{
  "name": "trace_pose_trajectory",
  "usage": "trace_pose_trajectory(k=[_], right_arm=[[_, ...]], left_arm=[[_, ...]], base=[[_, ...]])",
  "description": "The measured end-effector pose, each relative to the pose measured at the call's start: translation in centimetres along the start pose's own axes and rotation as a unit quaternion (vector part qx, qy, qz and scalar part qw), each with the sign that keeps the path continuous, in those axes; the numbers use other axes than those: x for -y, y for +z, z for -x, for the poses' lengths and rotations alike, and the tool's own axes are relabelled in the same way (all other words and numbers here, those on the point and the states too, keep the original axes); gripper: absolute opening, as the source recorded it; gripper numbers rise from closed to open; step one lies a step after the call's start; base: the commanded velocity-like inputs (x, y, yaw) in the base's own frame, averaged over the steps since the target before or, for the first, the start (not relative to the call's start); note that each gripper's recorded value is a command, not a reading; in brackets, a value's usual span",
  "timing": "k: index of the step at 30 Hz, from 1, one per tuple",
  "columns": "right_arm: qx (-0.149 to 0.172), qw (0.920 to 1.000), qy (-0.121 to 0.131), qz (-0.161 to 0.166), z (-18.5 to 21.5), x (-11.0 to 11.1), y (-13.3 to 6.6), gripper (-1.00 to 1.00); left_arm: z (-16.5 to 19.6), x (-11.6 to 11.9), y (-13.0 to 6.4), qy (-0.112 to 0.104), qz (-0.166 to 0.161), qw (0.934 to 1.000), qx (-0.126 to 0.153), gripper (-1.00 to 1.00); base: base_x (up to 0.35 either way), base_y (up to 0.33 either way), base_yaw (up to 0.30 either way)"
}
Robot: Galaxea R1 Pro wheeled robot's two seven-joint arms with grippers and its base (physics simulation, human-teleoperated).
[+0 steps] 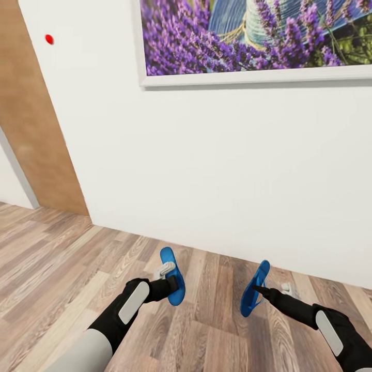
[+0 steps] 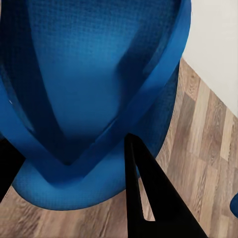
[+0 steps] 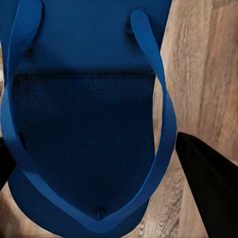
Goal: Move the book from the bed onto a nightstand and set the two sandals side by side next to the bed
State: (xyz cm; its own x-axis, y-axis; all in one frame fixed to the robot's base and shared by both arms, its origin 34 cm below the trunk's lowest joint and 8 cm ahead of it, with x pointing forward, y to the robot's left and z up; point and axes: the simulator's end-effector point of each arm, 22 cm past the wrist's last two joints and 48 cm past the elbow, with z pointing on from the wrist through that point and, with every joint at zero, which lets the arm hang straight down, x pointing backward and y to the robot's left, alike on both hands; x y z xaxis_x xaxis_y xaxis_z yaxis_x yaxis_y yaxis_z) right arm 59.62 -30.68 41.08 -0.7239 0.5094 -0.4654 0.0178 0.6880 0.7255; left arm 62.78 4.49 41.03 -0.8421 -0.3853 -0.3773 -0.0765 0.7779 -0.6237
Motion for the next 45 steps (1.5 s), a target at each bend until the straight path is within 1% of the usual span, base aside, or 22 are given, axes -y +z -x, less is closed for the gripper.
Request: trace_pose_trajectory(k=[21,26,45], right_arm=[[0.0,1.0,0.0,0.0,-0.01,-0.01,0.0,-1.0],[0.007,0.9999,-0.005,0.006,0.64,-0.85,-0.43,-1.0],[0.006,1.0,-0.005,0.005,0.6,-0.82,-0.41,-1.0]], left_arm=[[0.03,-0.18,0.0,-0.002,0.002,1.0,0.0,-1.0],[0.62,0.57,-0.7,0.002,-0.002,1.0,0.008,-1.0],[0.62,0.56,-0.7,0.003,-0.002,1.0,0.008,-1.0]], base=[[0.0,0.0,0.271],[0.0,0.0,0.271],[0.0,0.0,0.271]])
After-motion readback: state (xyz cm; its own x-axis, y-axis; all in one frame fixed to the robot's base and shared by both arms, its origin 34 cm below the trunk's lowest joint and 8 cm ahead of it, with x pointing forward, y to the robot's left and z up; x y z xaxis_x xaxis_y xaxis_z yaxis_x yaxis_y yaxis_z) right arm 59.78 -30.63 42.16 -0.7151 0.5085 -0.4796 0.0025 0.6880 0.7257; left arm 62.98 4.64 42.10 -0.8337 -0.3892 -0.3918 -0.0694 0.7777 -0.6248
